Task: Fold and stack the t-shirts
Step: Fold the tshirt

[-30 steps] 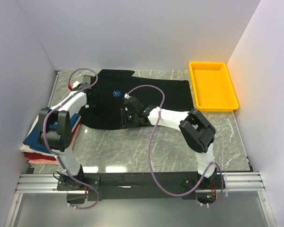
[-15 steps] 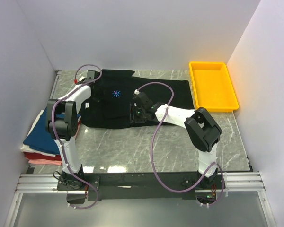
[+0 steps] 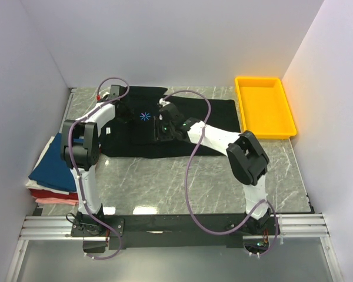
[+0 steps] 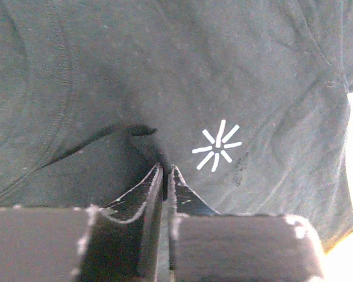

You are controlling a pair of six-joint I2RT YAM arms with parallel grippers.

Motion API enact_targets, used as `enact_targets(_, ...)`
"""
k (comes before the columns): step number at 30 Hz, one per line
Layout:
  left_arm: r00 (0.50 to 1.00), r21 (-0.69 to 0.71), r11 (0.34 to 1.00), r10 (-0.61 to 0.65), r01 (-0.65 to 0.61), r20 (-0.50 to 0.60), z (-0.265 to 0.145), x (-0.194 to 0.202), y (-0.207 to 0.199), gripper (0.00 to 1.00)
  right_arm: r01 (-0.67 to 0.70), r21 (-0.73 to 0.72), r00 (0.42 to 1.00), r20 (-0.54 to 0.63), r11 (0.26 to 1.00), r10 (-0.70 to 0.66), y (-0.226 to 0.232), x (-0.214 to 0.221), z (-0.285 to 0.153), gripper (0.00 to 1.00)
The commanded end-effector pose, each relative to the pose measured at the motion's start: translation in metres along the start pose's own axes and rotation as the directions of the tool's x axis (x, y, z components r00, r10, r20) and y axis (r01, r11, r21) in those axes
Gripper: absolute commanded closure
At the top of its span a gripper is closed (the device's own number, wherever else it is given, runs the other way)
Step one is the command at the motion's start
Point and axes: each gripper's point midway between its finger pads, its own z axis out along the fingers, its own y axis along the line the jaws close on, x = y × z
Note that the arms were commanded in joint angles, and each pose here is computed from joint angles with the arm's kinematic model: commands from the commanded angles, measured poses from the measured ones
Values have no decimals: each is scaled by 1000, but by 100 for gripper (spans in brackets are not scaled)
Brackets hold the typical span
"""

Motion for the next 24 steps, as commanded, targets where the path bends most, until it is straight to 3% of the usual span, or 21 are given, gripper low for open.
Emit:
enact_targets(1,1000,107,994,29,-30,9,-5,-7,-32,85,60,-16,998,38,998,-60,11,-18,11,53)
enact_targets(7,997,175,982,77,-77,7,-14,-9,-44,48,167,-12,985,51,986,-166,37,-23,38,52)
enact_targets(8,997,185,979,80,-82,16,-20,-14,-45,38,178,1,983,37,984,-178,34,-18,48,52)
enact_targets(11,997,185,980,70,-75,34,-33,-27,-39,27,234,9,972,36,972,-234,45,-14,63,52)
enact_targets(17,997,151,988,0,-13,82,-71,-46,-13,22,327,62,944,33,943,-330,55,-4,86,50)
enact_targets(24,992,52,998,-47,41,119,-90,-37,40,17,362,108,931,10,926,-365,47,7,104,50)
